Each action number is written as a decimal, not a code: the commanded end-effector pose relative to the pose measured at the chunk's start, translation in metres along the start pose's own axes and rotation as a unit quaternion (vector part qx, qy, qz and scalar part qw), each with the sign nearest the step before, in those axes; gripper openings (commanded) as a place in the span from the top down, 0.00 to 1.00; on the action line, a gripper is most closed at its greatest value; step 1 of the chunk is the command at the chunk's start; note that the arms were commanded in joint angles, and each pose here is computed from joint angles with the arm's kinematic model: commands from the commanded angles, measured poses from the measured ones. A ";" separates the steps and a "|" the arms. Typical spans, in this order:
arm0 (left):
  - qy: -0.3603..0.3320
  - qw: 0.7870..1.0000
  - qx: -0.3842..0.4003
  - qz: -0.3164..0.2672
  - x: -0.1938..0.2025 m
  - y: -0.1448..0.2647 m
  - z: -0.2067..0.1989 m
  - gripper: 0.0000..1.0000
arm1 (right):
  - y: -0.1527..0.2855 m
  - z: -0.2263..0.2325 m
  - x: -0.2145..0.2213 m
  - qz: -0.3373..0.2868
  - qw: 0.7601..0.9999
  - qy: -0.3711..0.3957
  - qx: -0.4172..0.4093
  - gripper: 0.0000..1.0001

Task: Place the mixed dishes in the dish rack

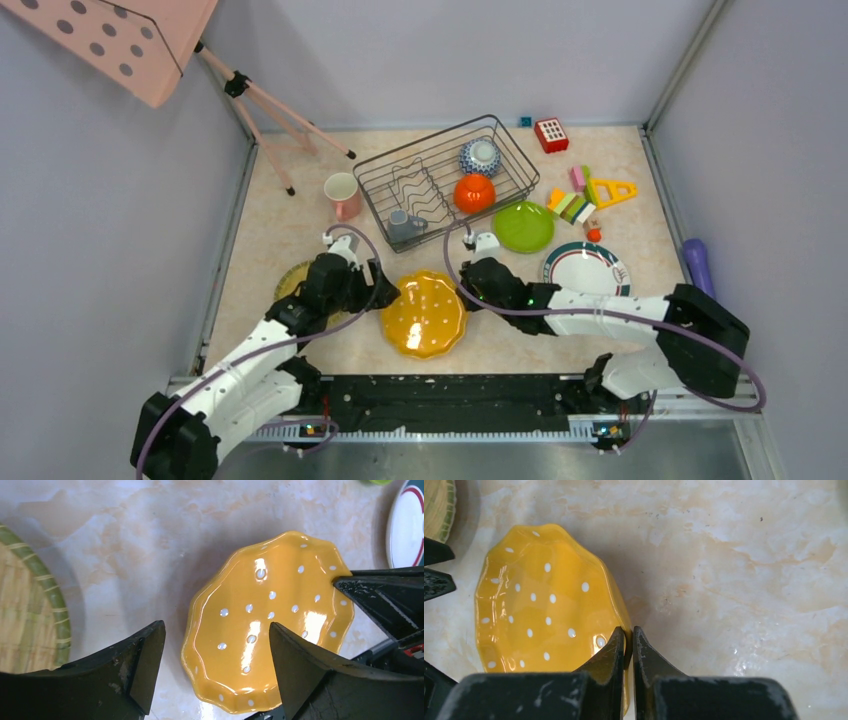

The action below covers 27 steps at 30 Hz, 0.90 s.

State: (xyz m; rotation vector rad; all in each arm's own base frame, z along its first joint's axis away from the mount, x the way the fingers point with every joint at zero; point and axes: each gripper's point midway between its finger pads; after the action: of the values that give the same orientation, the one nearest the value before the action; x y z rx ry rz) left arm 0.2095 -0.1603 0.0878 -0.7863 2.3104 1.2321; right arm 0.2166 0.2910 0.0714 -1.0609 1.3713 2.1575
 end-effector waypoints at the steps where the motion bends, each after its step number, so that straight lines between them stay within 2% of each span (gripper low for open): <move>1: -0.015 0.998 0.062 -0.003 -0.001 -0.006 -0.019 0.19 | 0.019 0.014 -0.043 -0.094 0.995 0.007 -0.044 1.00; 7: -0.045 0.996 0.067 -0.027 0.001 -0.016 -0.010 0.16 | 0.031 0.026 -0.056 -0.118 0.989 0.024 -0.081 1.00; 11: -0.042 0.995 0.088 -0.035 0.006 -0.022 -0.011 0.15 | 0.033 0.030 -0.058 -0.126 0.986 0.046 -0.097 1.00; 15: -0.047 0.994 0.088 -0.046 0.000 -0.025 -0.013 0.14 | 0.037 0.029 -0.063 -0.155 0.979 0.084 -0.107 1.00; 19: -0.077 0.988 0.123 -0.057 -0.006 -0.025 -0.025 0.15 | 0.042 0.031 -0.070 -0.170 0.968 0.133 -0.125 1.00; 22: -0.117 0.977 0.174 -0.044 0.000 -0.026 -0.041 0.16 | 0.048 0.036 -0.075 -0.171 0.959 0.160 -0.158 1.00; 27: -0.126 0.966 0.225 0.004 0.013 -0.030 -0.057 0.19 | 0.051 0.031 -0.082 -0.171 0.953 0.175 -0.181 1.00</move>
State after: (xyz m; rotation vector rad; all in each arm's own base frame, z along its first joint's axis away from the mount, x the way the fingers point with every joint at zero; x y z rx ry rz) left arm 0.2135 -0.2021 0.0679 -0.5421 2.2717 0.9099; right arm 0.2149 0.2878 0.1169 -1.6241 1.0982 2.1249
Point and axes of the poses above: each gripper's point midway between its finger pads, its own y axis back along the fingers, its own z axis along the line the jaws close on, x = y × z, and after that the axes turned 1 degree about y, right-handed
